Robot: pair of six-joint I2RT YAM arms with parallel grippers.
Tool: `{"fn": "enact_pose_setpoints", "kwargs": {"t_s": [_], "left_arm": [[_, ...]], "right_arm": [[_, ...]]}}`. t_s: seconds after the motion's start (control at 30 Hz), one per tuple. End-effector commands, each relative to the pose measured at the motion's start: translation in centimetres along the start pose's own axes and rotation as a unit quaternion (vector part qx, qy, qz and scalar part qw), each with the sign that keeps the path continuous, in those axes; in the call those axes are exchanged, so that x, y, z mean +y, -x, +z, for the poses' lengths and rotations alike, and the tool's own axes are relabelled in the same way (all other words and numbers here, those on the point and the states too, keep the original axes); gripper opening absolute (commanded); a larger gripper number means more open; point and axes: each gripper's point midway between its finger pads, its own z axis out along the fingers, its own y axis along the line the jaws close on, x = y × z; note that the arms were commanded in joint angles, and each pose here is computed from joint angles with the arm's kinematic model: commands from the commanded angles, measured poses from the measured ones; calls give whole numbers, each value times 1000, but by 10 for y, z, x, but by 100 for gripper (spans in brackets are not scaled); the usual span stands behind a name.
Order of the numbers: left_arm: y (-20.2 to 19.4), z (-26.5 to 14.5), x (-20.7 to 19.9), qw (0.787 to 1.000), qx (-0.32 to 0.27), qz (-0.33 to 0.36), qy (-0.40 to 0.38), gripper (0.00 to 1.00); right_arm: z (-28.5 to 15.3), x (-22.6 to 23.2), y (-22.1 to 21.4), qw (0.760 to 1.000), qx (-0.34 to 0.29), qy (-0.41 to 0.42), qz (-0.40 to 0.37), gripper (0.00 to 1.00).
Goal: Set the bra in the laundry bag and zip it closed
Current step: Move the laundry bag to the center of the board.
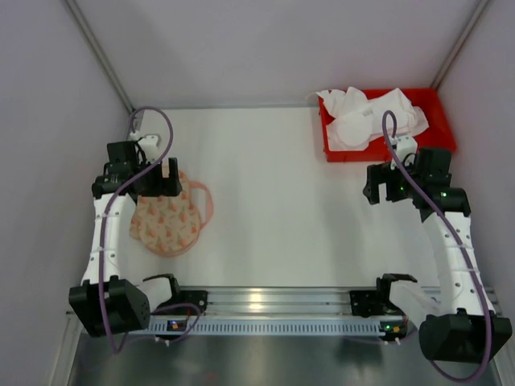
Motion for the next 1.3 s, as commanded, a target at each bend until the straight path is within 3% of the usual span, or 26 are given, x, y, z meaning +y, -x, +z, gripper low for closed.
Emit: {"fn": "enact_pose_setpoints", "kwargs": {"t_s": [0.0, 0.23, 0.47, 0.67, 0.8, 0.9, 1.17, 1.27], "left_arm": [[11, 5, 11, 999, 13, -17, 24, 99], [16, 20, 18, 998, 29, -28, 45, 98], [4, 61, -7, 997, 74, -10, 35, 90], [-16, 97, -33, 989, 126, 30, 68, 74], [-26, 116, -32, 983, 150, 32, 103, 57], [-36, 131, -23, 975, 174, 24, 133, 51], [-56, 148, -13, 963, 212, 26, 163, 47], [-61, 154, -17, 963, 224, 26, 149, 31]], "right_arm": [[-4, 3, 13, 1000, -10, 13, 2, 99], [1, 5, 10, 1000, -4, 21, 7, 99], [4, 5, 6, 1000, 3, 24, 10, 99], [5, 6, 1, 1000, 8, 25, 13, 99], [3, 5, 1, 1000, 9, 21, 11, 99], [3, 7, -2, 1000, 12, 23, 12, 99], [3, 7, -6, 1000, 11, 22, 12, 99], [3, 7, -7, 1000, 14, 22, 12, 99]]}}
